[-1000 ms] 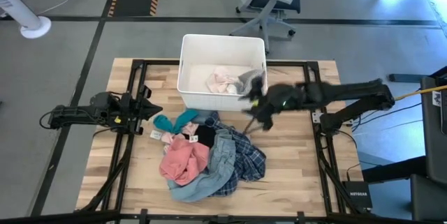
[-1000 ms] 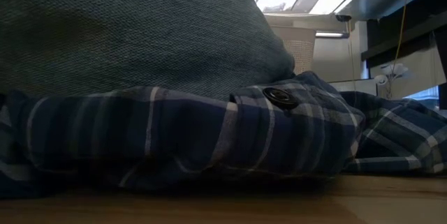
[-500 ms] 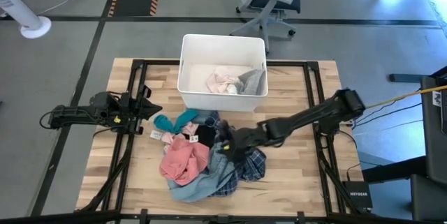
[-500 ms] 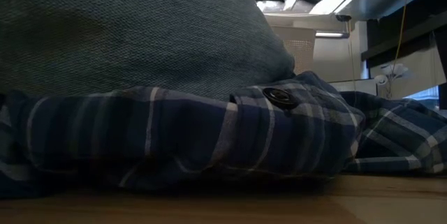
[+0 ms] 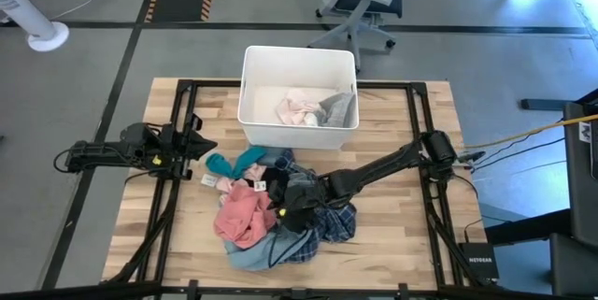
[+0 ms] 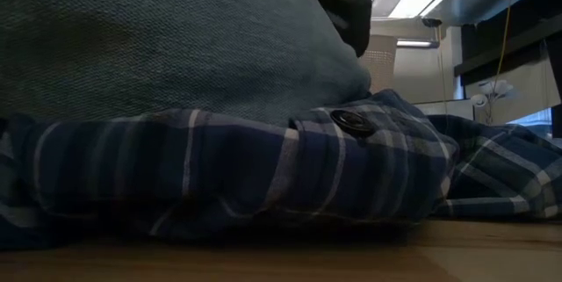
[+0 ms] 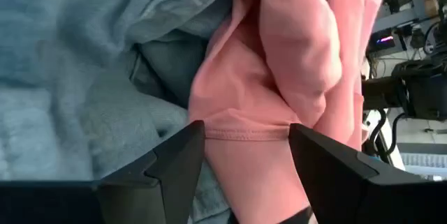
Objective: Sort clothes
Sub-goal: Put the pink underwear into the white laundry bin
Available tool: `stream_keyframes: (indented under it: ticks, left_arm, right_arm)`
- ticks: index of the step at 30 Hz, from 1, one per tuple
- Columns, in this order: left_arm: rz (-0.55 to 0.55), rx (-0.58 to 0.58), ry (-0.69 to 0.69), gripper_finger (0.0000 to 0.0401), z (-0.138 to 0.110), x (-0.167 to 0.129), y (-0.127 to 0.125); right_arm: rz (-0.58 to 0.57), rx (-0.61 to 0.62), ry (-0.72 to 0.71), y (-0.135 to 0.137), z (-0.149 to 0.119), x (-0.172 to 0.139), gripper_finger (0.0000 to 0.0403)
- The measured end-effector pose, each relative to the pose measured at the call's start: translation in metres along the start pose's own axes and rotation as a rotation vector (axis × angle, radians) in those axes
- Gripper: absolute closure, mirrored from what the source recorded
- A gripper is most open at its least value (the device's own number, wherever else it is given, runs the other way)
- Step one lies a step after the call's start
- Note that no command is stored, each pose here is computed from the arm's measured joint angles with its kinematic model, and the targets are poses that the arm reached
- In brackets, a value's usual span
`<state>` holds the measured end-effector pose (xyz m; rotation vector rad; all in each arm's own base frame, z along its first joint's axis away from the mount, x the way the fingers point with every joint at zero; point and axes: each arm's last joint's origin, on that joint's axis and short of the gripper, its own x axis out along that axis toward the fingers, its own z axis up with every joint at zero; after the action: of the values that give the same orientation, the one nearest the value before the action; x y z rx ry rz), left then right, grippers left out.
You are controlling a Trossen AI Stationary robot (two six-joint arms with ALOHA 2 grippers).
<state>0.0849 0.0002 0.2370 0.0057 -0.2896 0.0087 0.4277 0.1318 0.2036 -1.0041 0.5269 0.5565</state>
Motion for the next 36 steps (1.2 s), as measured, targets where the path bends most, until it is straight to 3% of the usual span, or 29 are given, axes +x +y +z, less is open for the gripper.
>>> stream_keyframes:
  ticks: [3, 6, 15, 22, 27, 36]
  left_arm:
    - [0.002, 0.004, -0.003, 0.0401, 0.0, 0.0, 0.0]
    - [0.003, 0.004, -0.004, 0.0401, 0.0, 0.0, 0.0]
    - [0.004, 0.011, -0.008, 0.0401, 0.001, 0.0, 0.0]
    - [0.004, 0.012, -0.007, 0.0401, 0.001, 0.0, 0.0]
    - [0.005, 0.012, -0.007, 0.0401, 0.001, 0.0, 0.0]
    - [0.004, 0.012, -0.009, 0.0401, 0.001, 0.0, 0.0]
  right_arm:
    - [-0.016, -0.014, -0.002, -0.002, 0.001, 0.0, 0.0178]
    - [-0.069, -0.021, 0.034, -0.005, 0.001, 0.0, 0.0207]
    - [-0.132, -0.062, 0.149, -0.006, -0.002, -0.001, 0.0385]
    - [-0.151, -0.083, 0.208, -0.015, 0.001, -0.024, 0.037]
    - [-0.208, -0.076, 0.201, -0.032, 0.01, -0.069, 0.0394]
    - [-0.456, -0.049, 0.265, -0.073, 0.006, -0.163, 0.0381]
